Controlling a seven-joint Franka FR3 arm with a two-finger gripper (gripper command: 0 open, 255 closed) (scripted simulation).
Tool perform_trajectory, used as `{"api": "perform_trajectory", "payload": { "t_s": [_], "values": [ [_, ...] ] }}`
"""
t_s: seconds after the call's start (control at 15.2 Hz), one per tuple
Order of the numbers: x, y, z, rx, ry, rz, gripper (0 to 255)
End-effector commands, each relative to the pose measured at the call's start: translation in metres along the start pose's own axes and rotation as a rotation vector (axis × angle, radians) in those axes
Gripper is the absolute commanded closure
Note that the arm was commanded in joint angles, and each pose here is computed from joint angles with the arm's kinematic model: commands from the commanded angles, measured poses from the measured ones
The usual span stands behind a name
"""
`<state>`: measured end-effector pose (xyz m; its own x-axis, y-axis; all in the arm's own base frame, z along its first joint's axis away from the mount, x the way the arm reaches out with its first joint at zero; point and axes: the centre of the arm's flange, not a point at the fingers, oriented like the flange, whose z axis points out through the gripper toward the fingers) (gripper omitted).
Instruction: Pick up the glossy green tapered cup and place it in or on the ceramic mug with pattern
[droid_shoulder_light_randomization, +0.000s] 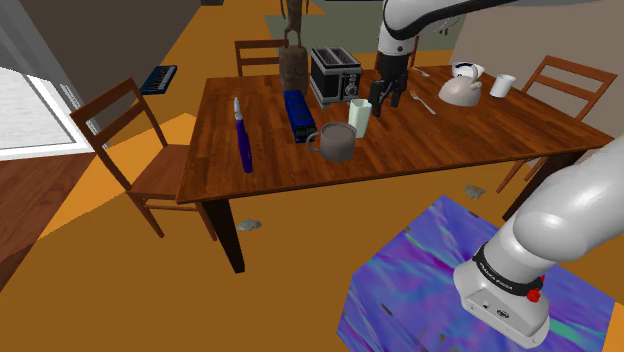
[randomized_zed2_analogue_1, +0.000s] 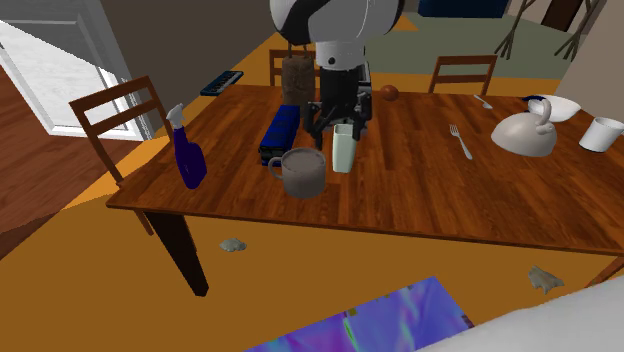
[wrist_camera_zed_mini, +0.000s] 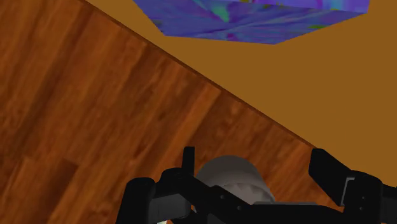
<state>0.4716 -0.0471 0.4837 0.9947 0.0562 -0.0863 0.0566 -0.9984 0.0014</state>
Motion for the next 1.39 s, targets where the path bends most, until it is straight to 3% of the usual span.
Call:
{"api": "perform_trajectory", "payload": {
  "t_s": [0.0,0.92,1.32],
  "values": [
    [0.024,0.011,0.009,-0.001,0.0,-0.004,0],
    [0.183,0.092,0.055,-0.008,0.001,-0.025,0],
    [0.184,0.092,0.081,-0.008,0.001,-0.025,0]
  ]
}}
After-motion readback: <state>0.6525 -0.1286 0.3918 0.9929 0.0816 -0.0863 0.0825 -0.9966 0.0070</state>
